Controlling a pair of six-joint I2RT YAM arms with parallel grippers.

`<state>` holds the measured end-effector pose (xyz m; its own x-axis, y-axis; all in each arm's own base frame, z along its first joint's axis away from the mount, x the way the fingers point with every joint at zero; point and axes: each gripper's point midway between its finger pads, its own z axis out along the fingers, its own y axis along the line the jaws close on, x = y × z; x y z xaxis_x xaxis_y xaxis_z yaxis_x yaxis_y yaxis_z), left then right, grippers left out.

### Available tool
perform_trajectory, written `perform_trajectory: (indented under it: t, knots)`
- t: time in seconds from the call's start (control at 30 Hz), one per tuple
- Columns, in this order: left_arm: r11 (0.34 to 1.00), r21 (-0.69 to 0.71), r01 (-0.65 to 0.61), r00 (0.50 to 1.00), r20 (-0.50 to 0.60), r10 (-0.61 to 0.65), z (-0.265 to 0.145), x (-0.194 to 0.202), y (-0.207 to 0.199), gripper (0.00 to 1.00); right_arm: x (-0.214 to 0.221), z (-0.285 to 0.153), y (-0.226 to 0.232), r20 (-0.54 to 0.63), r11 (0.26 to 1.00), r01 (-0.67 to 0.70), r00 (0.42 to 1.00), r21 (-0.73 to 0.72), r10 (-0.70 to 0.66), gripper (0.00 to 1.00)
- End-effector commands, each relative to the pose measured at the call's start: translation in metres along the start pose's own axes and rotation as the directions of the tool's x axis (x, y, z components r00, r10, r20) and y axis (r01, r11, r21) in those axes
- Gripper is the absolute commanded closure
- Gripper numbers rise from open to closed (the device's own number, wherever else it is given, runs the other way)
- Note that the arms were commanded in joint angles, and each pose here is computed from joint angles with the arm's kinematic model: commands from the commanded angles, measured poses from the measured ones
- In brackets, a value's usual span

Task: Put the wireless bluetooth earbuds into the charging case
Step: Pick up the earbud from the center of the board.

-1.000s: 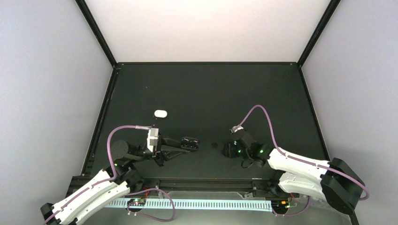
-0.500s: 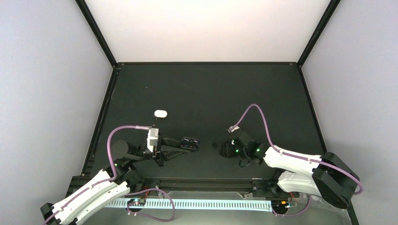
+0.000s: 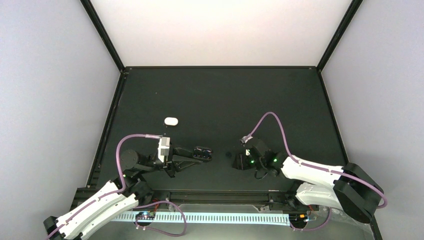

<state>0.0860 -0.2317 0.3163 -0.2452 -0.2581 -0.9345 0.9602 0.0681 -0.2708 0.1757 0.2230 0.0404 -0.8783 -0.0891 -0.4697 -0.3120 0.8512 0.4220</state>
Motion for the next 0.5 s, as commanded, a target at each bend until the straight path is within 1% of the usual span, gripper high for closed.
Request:
perform_trajectory:
  t: [0.0,0.13,0.3,0.47]
  knots:
    - [1.000,0.001,-0.006,1.000,0.009,0.006,0.000,-0.003,-0.001,0.98,0.004,-0.001,0.005,-0.025,0.999,-0.015,1.000,-0.036,0.015,0.42]
    - [1.000,0.001,-0.007,1.000,0.008,0.007,0.000,-0.002,-0.001,0.98,0.001,-0.005,0.007,-0.022,1.000,-0.008,1.000,-0.030,0.008,0.42]
    - [1.000,0.000,-0.007,1.000,0.007,0.007,0.000,-0.002,-0.001,0.98,-0.021,-0.024,0.006,0.057,0.999,0.024,0.998,0.024,-0.025,0.42]
    - [1.000,-0.005,-0.011,1.000,0.008,0.011,0.000,-0.002,-0.001,0.99,-0.031,-0.028,0.017,0.061,0.998,0.060,0.996,0.020,-0.062,0.43]
